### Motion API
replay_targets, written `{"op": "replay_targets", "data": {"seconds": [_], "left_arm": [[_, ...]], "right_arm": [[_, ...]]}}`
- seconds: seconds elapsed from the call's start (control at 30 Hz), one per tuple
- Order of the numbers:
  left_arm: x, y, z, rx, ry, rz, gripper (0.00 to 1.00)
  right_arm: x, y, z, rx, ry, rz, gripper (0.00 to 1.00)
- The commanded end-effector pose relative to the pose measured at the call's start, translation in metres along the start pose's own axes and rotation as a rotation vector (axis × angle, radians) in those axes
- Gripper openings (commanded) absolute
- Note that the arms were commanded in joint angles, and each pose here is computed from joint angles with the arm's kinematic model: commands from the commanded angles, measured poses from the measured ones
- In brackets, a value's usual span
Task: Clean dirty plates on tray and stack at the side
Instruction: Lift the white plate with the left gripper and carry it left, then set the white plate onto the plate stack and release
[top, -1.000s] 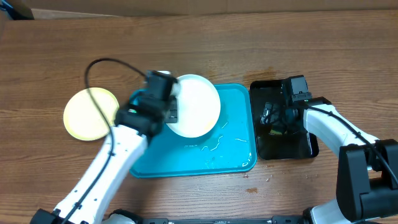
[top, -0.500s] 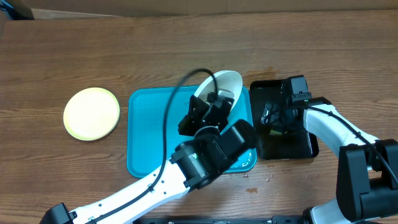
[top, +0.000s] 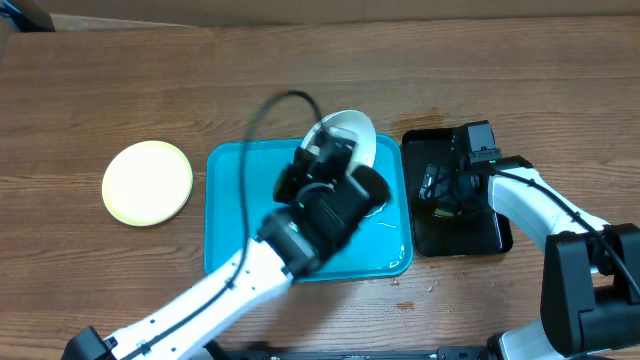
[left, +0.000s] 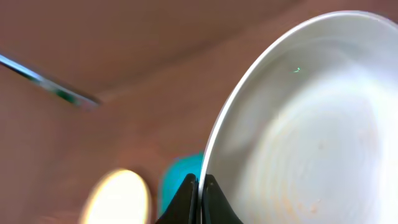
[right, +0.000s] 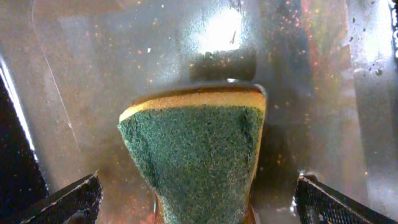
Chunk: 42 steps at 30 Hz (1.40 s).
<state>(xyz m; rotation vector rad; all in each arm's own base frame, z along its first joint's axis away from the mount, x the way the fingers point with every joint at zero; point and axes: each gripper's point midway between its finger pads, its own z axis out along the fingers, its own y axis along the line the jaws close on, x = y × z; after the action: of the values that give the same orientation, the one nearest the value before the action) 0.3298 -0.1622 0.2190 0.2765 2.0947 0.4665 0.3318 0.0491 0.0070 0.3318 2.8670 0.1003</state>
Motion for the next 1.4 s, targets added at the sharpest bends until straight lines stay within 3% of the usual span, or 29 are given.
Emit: {"op": "replay_targets", "data": {"seconds": [0.0,0.13,0.23,0.4,0.6,0.87,1.17,1.2,1.27,1.3,1.37], "left_arm": [[0.009,-0.011,0.019,0.277,0.149,-0.247,0.04],[0.029,0.024,0.052,0.382,0.294,-0.451,0.04],[0.055,0.074,0.073,0.375,0.401,-0.66,0.04],[0.121,0.184,0.091,0.155,0.511,-0.994,0.04],[0.186,0.277,0.083,-0.096,0.518,-1.222,0.04],[0.237,0.303,0.099,-0.262,0.585,-1.273,0.04],[0.269,0.283,0.124,-0.224,0.707,-1.276,0.06],[0.27,0.281,0.125,-0.216,0.715,-1.278,0.13],[0.265,0.276,0.126,-0.162,0.707,-1.266,0.64],[0.258,0.272,0.128,-0.104,0.691,-1.25,0.74],[0.239,0.262,0.132,0.021,0.655,-1.252,0.78]], "right_arm": [[-0.003,0.0,0.0,0.004,-0.008,0.0,1.0],[-0.003,0.0,0.0,0.004,-0.008,0.0,1.0],[-0.003,0.0,0.0,0.004,-0.008,0.0,1.0],[-0.003,0.0,0.0,0.004,-0.008,0.0,1.0],[-0.003,0.0,0.0,0.004,-0.008,0.0,1.0],[-0.003,0.0,0.0,0.004,-0.008,0.0,1.0],[-0.003,0.0,0.0,0.004,-0.008,0.0,1.0],[-0.003,0.0,0.0,0.004,-0.008,0.0,1.0],[-0.003,0.0,0.0,0.004,-0.008,0.0,1.0],[-0.003,0.0,0.0,0.004,-0.008,0.0,1.0],[-0.003,0.0,0.0,0.004,-0.008,0.0,1.0]]}}
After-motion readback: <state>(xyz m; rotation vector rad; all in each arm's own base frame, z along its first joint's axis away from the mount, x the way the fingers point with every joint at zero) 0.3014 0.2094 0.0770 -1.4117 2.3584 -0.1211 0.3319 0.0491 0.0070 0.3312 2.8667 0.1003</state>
